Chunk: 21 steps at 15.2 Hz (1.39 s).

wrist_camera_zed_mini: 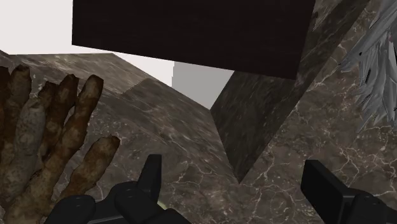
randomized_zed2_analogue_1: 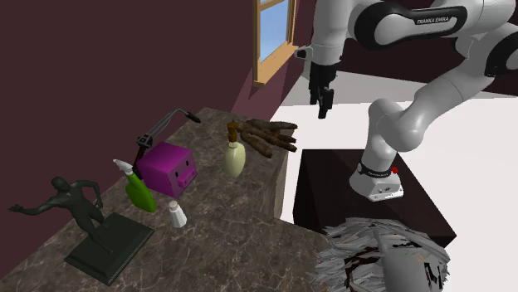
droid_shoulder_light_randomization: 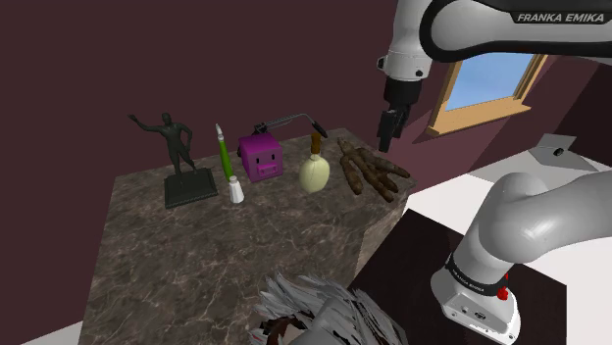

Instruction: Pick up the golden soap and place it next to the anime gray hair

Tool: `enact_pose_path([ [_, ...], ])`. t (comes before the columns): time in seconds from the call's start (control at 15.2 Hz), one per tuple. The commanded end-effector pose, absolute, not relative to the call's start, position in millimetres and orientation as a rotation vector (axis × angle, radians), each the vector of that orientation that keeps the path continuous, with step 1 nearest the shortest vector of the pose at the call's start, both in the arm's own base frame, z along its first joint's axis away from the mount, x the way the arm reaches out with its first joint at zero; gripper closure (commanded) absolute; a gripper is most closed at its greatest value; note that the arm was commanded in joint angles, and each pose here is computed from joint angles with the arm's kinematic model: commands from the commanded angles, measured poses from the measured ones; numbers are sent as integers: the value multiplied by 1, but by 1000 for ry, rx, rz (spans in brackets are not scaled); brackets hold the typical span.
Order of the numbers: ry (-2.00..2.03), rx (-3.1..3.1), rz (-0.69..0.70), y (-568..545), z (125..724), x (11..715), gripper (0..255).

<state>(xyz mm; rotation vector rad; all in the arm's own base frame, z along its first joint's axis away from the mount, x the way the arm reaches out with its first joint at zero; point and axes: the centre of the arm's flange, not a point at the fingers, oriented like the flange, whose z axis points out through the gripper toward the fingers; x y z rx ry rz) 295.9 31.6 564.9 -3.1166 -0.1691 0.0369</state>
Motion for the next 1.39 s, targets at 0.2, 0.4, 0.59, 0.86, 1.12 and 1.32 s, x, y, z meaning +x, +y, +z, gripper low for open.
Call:
enact_pose_path([
  [0.2, -139, -3121, 19, 26, 551, 331, 0],
  [0.4, -108, -3126, 1, 19, 538, 365, 0],
  [0.59, -77, -3130, -16, 11, 525, 400, 0],
  [0.86, -36, -3135, -40, 0, 509, 447, 0],
  [1.12, 5, -3139, -64, -12, 493, 493, 0],
  [1.32, 36, -3141, -82, -22, 482, 528, 0],
])
